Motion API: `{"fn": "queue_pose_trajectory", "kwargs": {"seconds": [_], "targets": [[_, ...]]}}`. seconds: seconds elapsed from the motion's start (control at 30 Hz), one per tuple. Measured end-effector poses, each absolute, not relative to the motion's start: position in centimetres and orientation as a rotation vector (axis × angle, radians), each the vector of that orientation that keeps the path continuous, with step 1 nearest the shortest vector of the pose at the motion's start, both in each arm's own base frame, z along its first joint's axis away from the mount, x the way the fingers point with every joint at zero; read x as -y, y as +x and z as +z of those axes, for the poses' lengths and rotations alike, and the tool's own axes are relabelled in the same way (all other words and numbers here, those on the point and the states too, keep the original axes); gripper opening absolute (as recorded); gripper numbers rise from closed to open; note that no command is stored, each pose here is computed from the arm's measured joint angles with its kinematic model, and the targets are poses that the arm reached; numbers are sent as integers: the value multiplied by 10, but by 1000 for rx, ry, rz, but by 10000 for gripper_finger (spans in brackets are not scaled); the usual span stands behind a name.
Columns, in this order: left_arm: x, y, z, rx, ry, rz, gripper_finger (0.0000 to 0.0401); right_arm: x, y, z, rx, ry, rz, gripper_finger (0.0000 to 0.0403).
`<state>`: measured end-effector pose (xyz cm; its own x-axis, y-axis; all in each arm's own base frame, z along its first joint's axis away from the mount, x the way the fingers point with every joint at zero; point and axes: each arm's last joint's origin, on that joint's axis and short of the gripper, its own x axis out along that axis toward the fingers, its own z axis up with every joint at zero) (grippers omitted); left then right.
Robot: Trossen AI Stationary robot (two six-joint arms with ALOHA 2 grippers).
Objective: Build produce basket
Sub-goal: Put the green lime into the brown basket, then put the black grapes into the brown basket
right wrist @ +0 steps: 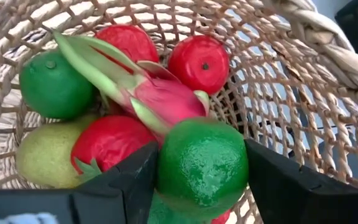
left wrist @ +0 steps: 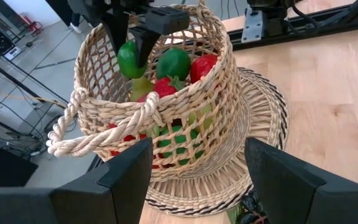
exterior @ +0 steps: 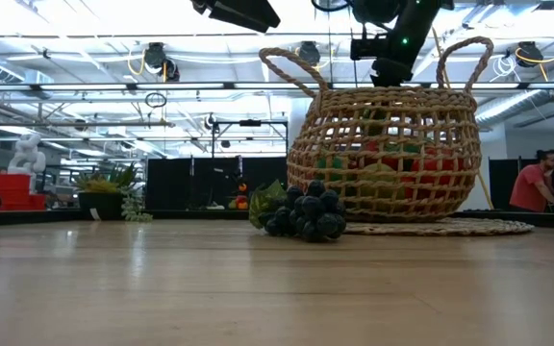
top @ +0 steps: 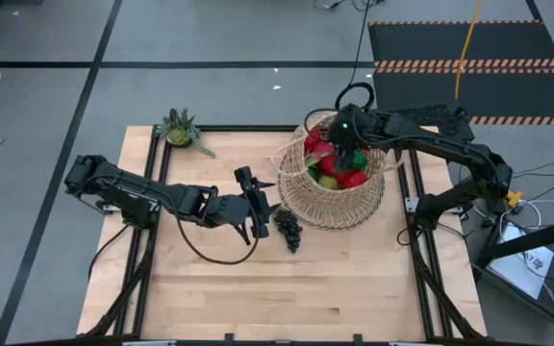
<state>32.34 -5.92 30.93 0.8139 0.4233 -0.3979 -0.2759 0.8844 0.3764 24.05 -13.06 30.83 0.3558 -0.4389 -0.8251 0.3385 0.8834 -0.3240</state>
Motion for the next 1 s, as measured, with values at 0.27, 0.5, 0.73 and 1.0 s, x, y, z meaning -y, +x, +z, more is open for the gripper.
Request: {"fn": "queue_pose_trajectory", "kwargs": {"seconds": [0.27, 0.5, 0.73, 1.0], "targets": [[59, 323, 309, -493, 309, 380, 253, 132, 241, 309, -1089, -126, -521, 248], [59, 323, 309, -494, 308, 379, 253, 133, 240, 310, -1099, -158, -575, 269], [59, 323, 309, -495, 309, 380, 253, 126, 236, 317, -1064, -142, -582, 266], [58, 319, 303, -568, 324, 378, 253, 86, 220, 348, -875, -66, -485, 265]]}}
